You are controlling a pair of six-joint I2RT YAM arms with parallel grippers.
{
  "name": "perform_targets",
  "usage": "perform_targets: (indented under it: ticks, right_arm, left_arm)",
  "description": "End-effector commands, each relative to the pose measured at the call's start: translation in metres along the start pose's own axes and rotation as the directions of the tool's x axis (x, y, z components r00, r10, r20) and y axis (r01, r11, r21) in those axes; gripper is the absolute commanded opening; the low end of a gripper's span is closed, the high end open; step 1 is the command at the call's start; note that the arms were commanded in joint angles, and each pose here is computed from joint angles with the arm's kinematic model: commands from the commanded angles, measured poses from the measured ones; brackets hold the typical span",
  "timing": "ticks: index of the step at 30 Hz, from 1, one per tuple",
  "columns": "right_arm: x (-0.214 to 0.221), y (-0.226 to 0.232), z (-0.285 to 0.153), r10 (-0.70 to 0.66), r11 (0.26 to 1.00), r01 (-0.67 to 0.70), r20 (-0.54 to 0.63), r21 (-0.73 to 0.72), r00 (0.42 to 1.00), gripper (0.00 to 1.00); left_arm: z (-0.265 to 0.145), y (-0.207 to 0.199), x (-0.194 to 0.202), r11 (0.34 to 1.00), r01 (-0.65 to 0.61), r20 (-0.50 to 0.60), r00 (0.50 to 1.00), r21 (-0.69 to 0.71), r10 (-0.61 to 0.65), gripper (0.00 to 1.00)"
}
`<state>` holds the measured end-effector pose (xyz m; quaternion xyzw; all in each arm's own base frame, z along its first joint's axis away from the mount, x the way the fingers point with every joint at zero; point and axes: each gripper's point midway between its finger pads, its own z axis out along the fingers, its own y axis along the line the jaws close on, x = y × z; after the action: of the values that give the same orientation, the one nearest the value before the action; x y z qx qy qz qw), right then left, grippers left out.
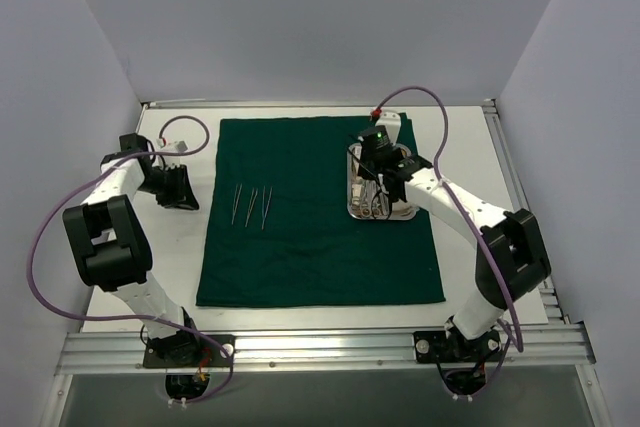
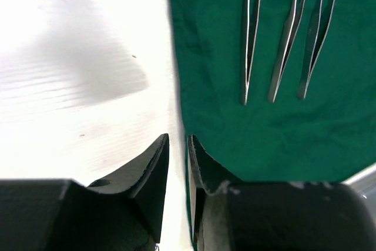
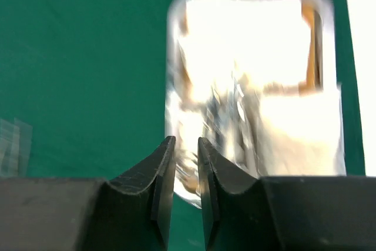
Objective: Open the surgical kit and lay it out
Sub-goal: Pick up the medical item from the container.
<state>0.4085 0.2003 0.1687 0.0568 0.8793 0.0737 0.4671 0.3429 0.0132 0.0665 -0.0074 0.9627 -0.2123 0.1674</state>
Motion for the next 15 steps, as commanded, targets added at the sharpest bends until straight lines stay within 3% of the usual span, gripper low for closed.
perform_targets:
  ticks: [1, 6, 15]
  right_arm:
    - [0.064, -0.012, 0.008, -0.113, 0.994, 0.112, -0.192, -0.016, 0.975, 0.18]
    - [0.097, -0.036, 0.030, -0.132, 0.984, 0.162, -0.289, 0.081, 0.948, 0.15]
    - [0.109, -0.052, 0.045, -0.124, 0.974, 0.176, -0.316, 0.143, 0.941, 0.15]
  left_arm:
    - [-0.037, 0.001, -0.035, 0.993, -0.079, 0.121, 0.989, -0.092, 0.090, 0.29]
    - [-0.040, 0.002, -0.038, 0.991, -0.076, 0.128, 0.988, -0.106, 0.089, 0.29]
    - [-0.033, -0.001, -0.033, 0.996, -0.061, 0.105, 0.992, -0.067, 0.067, 0.29]
